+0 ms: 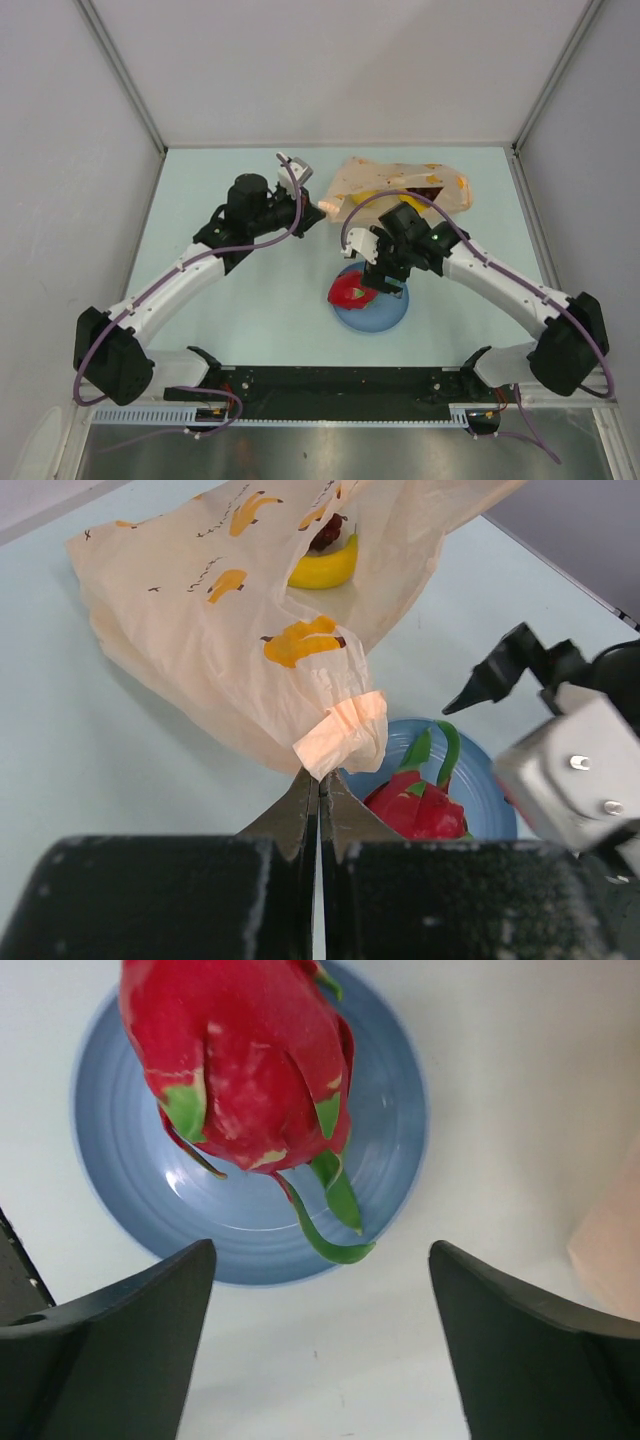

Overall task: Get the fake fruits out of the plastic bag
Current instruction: Adjust the fake fruit on the plate.

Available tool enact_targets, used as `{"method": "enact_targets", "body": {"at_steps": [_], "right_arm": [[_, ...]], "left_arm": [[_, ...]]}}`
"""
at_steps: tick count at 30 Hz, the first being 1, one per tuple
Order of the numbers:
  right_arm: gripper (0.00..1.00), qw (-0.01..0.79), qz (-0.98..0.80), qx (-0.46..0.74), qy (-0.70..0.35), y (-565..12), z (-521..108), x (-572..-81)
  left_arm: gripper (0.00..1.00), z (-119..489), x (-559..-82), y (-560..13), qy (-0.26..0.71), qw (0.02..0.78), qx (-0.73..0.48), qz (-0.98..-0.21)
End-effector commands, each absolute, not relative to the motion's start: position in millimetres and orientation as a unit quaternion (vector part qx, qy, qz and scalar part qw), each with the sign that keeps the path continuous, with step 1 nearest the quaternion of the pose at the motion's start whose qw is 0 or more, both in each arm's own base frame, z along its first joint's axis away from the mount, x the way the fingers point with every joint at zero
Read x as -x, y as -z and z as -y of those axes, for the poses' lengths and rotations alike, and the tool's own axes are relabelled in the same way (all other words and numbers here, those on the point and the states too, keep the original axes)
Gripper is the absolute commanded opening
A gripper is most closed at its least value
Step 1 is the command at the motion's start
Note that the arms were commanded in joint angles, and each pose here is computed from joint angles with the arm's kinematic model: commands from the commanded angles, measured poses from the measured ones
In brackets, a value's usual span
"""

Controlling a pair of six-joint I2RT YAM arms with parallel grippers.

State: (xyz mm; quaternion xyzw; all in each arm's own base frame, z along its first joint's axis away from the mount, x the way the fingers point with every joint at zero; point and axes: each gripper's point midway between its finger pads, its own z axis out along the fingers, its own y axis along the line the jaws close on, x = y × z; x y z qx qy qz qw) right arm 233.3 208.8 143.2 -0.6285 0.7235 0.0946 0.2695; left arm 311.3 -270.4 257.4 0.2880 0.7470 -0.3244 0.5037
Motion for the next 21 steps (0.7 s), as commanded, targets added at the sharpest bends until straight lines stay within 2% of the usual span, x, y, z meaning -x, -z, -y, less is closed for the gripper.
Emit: {"method": "enact_targets", "body": {"at_steps": [1, 5, 8, 13, 16, 17, 19, 21], "right_arm": [[0.86, 0.243, -0.7, 0.658, -0.133, -124, -215, -235], [0.82, 0.227, -0.676, 0.691, -0.119, -100, -207, -240], [0.72, 0.209, -0.674, 0.7, -0.105, -80, -198, -246], [0.63, 0.211, -0.656, 0.72, -0.082, -58, -195, -260], [0.44, 0.219, -0.643, 0.731, -0.067, -53, -197, -268], [0.28, 0.231, -0.636, 0.734, -0.058, -55, -204, -272], [0.17, 0.251, -0.621, 0.742, -0.031, -66, -208, -280], [0.1, 0.281, -0.599, 0.75, -0.015, -81, -218, -283]], "left_arm": [[0.0, 270, -315, -284, 0.337, 0.522, -0.285, -0.73], [0.0, 268, -322, -282, 0.333, 0.52, -0.279, -0.735], [0.0, 267, -326, -280, 0.331, 0.519, -0.277, -0.738], [0.0, 264, -330, -277, 0.326, 0.519, -0.273, -0.742], [0.0, 263, -334, -273, 0.323, 0.517, -0.269, -0.746], [0.0, 263, -337, -274, 0.324, 0.519, -0.268, -0.744], [0.0, 264, -339, -274, 0.324, 0.519, -0.268, -0.744], [0.0, 265, -342, -274, 0.324, 0.521, -0.267, -0.743]]}}
